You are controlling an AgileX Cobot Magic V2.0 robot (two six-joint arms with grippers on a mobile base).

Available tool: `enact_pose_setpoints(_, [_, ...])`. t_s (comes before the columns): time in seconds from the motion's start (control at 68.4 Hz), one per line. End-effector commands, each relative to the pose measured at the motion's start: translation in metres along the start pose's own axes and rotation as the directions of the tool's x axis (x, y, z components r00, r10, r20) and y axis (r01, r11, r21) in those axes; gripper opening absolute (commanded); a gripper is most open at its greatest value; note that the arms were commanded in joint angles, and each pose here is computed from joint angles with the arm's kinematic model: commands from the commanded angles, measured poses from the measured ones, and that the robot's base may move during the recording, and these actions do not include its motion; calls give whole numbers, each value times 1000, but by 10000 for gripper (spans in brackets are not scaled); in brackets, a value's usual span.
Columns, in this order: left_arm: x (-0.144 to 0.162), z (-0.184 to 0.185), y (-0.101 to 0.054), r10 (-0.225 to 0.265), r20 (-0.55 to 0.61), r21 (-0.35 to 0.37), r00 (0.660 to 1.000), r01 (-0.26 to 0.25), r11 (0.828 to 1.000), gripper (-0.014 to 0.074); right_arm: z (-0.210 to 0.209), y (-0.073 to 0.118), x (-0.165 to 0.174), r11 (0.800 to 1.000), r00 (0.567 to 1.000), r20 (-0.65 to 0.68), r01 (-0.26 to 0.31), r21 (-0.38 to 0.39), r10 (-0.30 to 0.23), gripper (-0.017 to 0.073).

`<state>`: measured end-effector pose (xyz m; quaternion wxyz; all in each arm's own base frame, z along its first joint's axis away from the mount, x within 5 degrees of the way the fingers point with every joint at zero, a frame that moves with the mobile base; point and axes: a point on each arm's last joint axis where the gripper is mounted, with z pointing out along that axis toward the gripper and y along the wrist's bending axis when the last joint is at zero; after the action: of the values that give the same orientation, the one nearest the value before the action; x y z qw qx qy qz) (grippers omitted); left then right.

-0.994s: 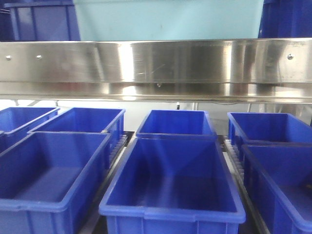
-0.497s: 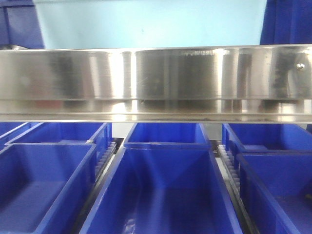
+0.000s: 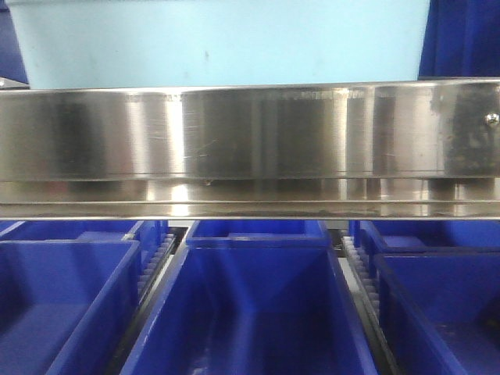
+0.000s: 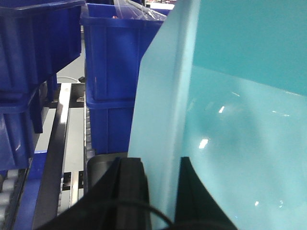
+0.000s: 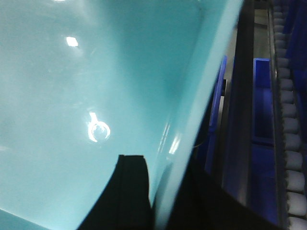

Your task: Move two blue bins to right shelf middle

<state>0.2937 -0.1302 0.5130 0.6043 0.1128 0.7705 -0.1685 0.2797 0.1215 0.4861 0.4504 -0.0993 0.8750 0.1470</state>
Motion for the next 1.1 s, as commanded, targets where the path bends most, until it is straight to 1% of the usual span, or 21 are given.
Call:
enact_pose_setpoints(0.0, [-17,-12,-5,-81,116,54,990,75,996,-111,-3,-2,-1,999,999,5,48,21,-48,-154])
enact_pose_setpoints(1.082, [-17,-12,-5,-81,116,54,990,75,996,-111,-3,-2,-1,999,999,5,48,21,-48,-154])
